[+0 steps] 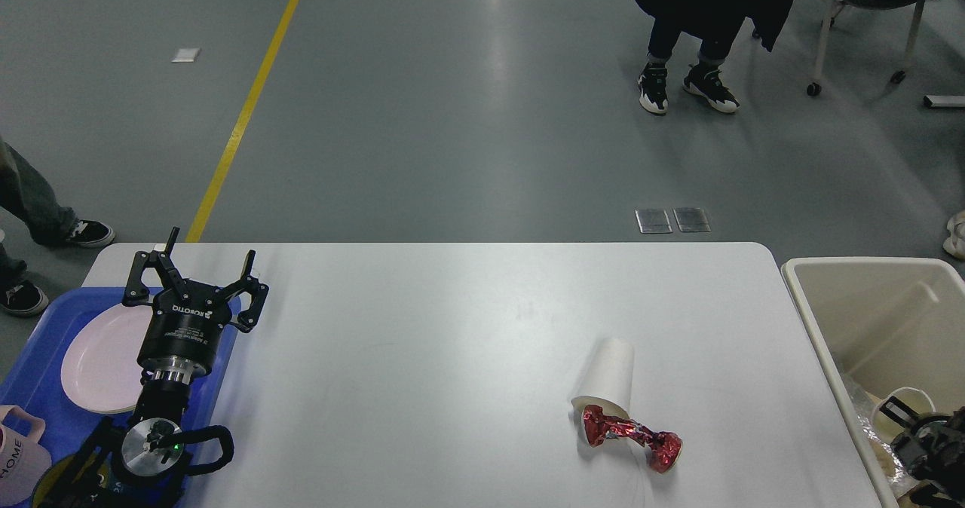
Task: Tidy desktop
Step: 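Lower the cup into the bin and open the right gripper, then raise the right gripper out of the bin toward the white cup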
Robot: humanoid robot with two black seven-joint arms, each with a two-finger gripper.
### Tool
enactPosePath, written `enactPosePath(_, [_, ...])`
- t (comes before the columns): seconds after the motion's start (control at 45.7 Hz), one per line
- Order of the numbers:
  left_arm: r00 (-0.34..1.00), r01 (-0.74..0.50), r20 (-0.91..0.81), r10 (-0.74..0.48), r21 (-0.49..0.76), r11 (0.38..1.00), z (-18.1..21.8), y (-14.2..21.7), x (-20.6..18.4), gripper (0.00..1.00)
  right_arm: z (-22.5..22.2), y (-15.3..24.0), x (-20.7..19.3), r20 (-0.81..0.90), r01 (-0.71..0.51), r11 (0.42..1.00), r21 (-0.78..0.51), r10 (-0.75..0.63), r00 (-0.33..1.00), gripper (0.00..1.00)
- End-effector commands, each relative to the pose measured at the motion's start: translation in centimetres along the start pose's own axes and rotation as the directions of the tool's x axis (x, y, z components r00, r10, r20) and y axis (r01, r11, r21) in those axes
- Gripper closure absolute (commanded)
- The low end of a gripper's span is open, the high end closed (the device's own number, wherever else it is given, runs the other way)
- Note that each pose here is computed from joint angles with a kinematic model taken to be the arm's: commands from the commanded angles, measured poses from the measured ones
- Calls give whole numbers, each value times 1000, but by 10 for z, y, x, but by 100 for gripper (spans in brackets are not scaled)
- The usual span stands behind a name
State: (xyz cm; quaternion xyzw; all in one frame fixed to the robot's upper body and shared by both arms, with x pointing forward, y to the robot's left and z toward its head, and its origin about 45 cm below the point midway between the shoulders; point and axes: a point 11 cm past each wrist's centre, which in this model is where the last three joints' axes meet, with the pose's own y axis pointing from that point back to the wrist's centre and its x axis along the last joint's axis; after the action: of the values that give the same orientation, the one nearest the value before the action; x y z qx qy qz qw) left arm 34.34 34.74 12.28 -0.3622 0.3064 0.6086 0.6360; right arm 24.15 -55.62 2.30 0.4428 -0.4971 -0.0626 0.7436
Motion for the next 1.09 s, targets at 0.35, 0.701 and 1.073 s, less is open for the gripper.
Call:
enactPosePath(0.35, [1000, 0, 0, 0, 0, 1000, 0, 0, 0, 4, -4, 1, 6, -1, -57, 998, 4, 57, 998, 0])
enactPosePath(0.701, [1000, 0, 0, 0, 0, 1000, 0, 0, 0, 4, -64, 37, 97, -95, 20, 996, 85, -12, 995, 0])
enactPosePath(1.073, [1000, 2, 0, -2, 0, 1000, 0, -1, 0, 4, -175, 187, 171, -344, 286, 935, 209, -204, 916, 0])
